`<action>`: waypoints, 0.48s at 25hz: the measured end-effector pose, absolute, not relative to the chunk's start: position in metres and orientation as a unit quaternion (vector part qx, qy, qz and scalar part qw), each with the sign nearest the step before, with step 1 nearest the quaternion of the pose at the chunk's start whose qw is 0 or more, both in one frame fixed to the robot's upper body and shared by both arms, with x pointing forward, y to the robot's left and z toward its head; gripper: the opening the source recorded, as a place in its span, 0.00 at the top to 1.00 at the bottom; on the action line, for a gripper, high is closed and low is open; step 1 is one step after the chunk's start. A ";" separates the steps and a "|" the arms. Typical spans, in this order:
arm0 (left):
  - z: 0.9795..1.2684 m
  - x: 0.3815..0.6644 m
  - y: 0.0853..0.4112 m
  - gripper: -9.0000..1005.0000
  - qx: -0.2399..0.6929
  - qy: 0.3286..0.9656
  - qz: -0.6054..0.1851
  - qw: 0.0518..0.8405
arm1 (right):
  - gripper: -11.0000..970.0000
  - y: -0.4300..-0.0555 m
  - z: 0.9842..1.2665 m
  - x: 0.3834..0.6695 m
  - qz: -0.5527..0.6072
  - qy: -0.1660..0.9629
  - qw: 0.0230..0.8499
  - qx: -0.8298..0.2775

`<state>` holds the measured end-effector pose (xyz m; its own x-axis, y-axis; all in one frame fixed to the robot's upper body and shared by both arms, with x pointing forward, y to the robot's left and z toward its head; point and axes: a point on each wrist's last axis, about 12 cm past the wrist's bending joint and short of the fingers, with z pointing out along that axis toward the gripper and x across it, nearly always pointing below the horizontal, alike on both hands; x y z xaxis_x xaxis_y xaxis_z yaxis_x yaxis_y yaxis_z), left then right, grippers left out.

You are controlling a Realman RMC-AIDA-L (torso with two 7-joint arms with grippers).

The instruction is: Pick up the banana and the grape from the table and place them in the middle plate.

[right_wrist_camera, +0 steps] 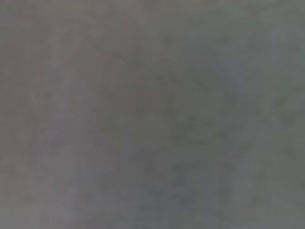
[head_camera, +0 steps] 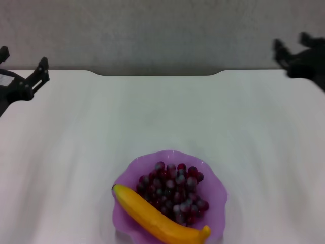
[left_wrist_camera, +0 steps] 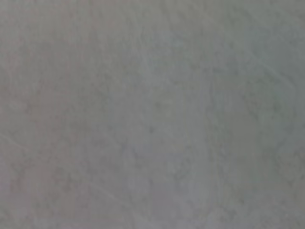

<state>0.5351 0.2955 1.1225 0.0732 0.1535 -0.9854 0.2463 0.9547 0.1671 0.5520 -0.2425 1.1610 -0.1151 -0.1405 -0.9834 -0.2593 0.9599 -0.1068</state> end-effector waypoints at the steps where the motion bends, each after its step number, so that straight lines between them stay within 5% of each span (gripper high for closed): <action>1: 1.122 0.534 0.295 0.13 0.148 0.679 -0.034 0.718 | 0.41 -0.252 1.161 0.551 0.037 0.746 0.654 -0.123; 12: 1.123 0.530 0.287 0.13 0.170 0.673 -0.039 0.718 | 0.38 -0.306 1.153 0.538 -0.021 0.743 0.666 -0.053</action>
